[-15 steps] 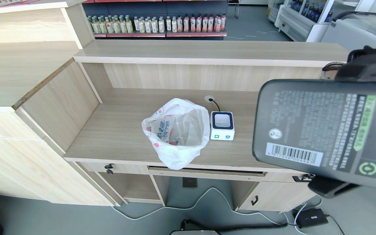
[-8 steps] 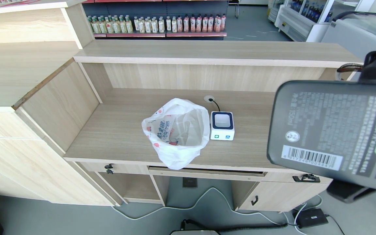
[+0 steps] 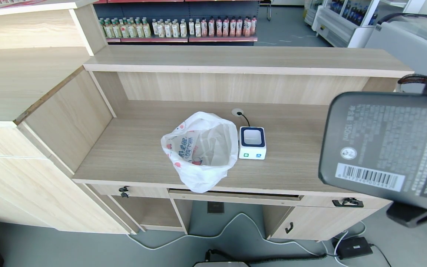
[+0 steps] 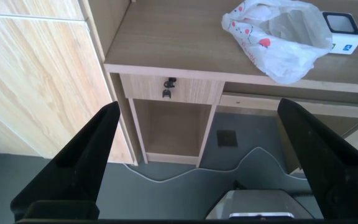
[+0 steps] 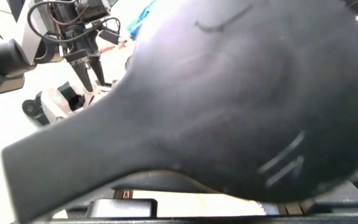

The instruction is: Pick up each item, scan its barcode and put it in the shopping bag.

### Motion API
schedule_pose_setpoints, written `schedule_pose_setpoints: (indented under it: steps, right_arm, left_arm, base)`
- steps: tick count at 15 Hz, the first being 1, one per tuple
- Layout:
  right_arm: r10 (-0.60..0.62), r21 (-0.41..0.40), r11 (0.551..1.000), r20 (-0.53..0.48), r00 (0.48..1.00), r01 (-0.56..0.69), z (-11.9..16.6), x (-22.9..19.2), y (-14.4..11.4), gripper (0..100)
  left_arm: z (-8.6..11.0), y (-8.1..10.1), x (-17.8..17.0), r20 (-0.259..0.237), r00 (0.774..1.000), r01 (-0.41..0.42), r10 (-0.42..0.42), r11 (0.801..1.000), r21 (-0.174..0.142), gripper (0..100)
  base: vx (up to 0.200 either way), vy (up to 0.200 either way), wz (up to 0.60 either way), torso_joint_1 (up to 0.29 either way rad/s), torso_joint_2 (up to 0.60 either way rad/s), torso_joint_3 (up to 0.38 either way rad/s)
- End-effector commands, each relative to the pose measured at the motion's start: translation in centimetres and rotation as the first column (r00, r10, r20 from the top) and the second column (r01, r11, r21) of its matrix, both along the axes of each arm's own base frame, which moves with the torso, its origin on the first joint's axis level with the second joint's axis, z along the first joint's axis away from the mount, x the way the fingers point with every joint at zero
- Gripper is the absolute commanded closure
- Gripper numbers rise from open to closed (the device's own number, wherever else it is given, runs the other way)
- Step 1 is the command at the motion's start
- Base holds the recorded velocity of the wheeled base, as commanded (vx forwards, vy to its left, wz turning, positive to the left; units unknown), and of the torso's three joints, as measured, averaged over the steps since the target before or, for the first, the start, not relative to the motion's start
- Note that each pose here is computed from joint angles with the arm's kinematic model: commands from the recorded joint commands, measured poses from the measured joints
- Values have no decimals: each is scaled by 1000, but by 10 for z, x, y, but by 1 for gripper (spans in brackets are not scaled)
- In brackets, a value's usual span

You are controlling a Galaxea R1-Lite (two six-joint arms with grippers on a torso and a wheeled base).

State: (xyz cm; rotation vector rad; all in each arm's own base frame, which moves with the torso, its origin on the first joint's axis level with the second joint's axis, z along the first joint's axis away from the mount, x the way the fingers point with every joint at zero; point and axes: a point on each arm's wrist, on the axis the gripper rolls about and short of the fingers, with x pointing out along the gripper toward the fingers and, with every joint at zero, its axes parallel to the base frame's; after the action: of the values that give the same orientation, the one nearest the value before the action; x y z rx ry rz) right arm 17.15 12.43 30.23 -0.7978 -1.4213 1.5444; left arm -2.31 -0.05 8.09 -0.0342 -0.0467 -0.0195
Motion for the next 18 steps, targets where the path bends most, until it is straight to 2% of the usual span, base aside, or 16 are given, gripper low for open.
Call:
schedule_pose_setpoints:
  steps: [1,2,3,4,5,6,7,8,9,10,12,13,14,16,18]
  right_arm:
    - [-61,21,998,-26,998,61,3,2,-8,100]
    - [-186,55,979,-133,974,194,2,10,-19,100]
    - [-343,100,919,-274,899,381,2,20,-29,100]
    - [-474,125,821,-393,788,557,3,29,-37,100]
    - [-575,121,710,-470,670,694,4,37,-50,100]
    - [-666,82,535,-571,480,841,2,42,-69,100]
    - [-706,9,372,-647,289,928,-5,43,-84,100]
    - [-699,-130,217,-712,61,968,-21,37,-102,100]
    - [-661,-249,141,-744,-97,958,-35,30,-114,100]
    - [-635,-346,88,-742,-215,934,-50,20,-126,100]
    - [-605,-412,4,-727,-325,911,-71,12,-143,100]
    - [-582,-430,-57,-719,-380,901,-76,10,-154,100]
    - [-563,-442,-97,-714,-415,892,-79,9,-163,100]
    - [-539,-470,-122,-708,-456,874,-85,12,-170,100]
    - [-513,-485,-177,-698,-500,857,-88,13,-182,100]
  left_arm:
    - [0,0,0,1,1000,0,0,1000,-1,0]
    - [0,0,0,1,1000,0,0,1000,-1,0]
    - [0,0,0,2,1000,0,0,1000,-1,0]
    - [0,0,0,1,1000,0,0,1000,-1,0]
    - [0,0,0,1,1000,0,0,1000,-1,0]
    - [0,0,0,1,1000,0,0,1000,-1,0]
    - [0,0,0,1,1000,0,0,1000,-1,0]
    - [0,0,0,1,1000,0,0,1000,-1,0]
    - [0,0,0,1,1000,0,0,1000,-1,0]
    - [0,0,0,1,1000,0,0,1000,-1,0]
    - [0,0,0,1,1000,0,0,1000,-1,0]
    - [0,0,0,1,1000,0,0,1000,-1,0]
    - [0,0,0,1,1000,0,0,1000,-1,0]
    - [0,0,0,1,1000,0,0,1000,-1,0]
    - [0,0,0,1,1000,0,0,1000,-1,0]
  base:
    - [0,0,0,0,0,0]
    - [0,0,0,0,0,0]
    - [0,0,0,0,0,0]
    - [0,0,0,0,0,0]
    - [0,0,0,0,0,0]
    - [0,0,0,0,0,0]
    - [0,0,0,0,0,0]
    - [0,0,0,0,0,0]
    - [0,0,0,0,0,0]
    - [0,0,0,0,0,0]
    - [0,0,0,0,0,0]
    - [0,0,0,0,0,0]
    - [0,0,0,0,0,0]
    - [0,0,0,0,0,0]
    - [0,0,0,0,0,0]
